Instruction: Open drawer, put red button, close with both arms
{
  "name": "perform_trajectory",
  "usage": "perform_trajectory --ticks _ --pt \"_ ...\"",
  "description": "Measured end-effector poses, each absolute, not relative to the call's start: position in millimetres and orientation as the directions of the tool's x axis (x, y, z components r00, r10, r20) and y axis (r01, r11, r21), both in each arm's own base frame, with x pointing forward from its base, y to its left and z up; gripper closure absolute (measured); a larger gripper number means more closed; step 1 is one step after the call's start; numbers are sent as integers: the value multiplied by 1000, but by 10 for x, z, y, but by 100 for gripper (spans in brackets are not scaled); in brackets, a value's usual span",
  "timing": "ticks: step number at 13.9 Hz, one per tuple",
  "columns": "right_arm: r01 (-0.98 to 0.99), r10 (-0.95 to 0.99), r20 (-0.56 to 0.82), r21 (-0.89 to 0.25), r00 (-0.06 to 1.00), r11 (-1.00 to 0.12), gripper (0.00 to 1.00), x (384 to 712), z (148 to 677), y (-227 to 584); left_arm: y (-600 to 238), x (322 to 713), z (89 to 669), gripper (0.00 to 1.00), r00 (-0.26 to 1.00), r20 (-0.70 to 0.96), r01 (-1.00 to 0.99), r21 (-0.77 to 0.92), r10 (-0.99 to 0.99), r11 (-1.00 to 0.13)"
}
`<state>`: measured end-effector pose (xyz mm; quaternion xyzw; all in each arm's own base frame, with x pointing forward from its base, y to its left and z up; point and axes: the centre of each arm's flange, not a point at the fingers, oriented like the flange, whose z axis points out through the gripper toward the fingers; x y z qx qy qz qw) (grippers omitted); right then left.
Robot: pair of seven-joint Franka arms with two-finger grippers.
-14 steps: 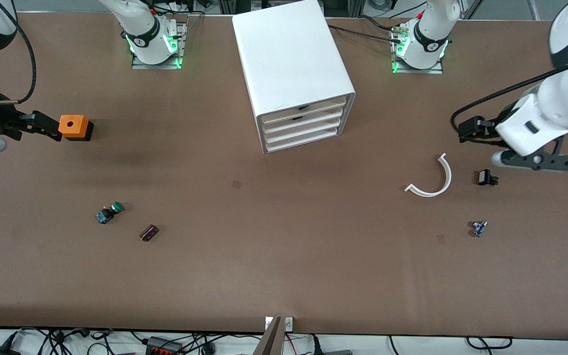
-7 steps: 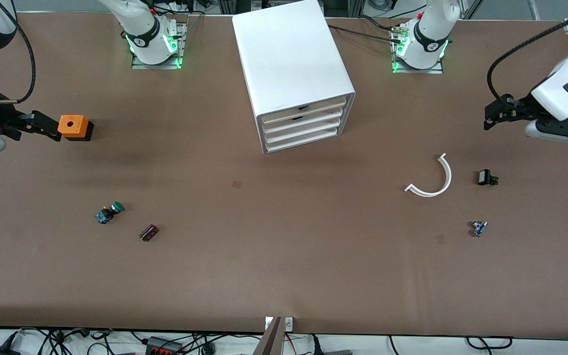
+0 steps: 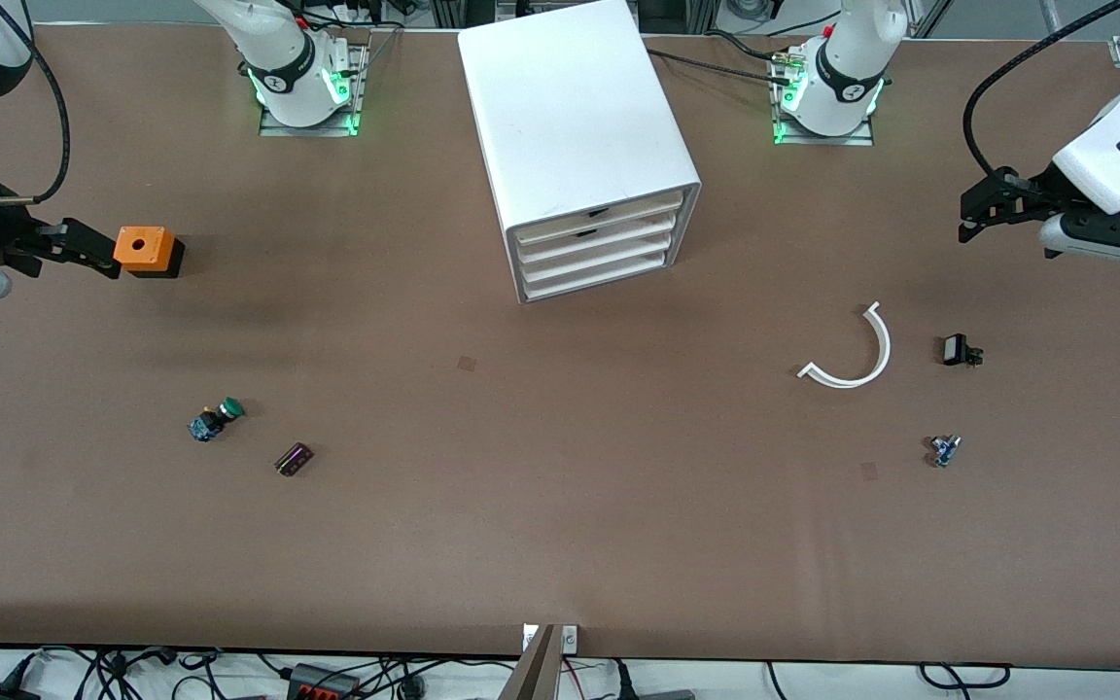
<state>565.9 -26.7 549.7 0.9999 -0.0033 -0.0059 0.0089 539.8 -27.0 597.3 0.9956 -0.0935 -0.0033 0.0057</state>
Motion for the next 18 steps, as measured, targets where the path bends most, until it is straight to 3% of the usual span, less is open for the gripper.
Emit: perform_trajectory --ticks 18 --pt "-7 -7 -12 18 1000 -1000 0 5659 5495 -269 -269 5506 5978 0 980 -59 -188 24 -189 -982"
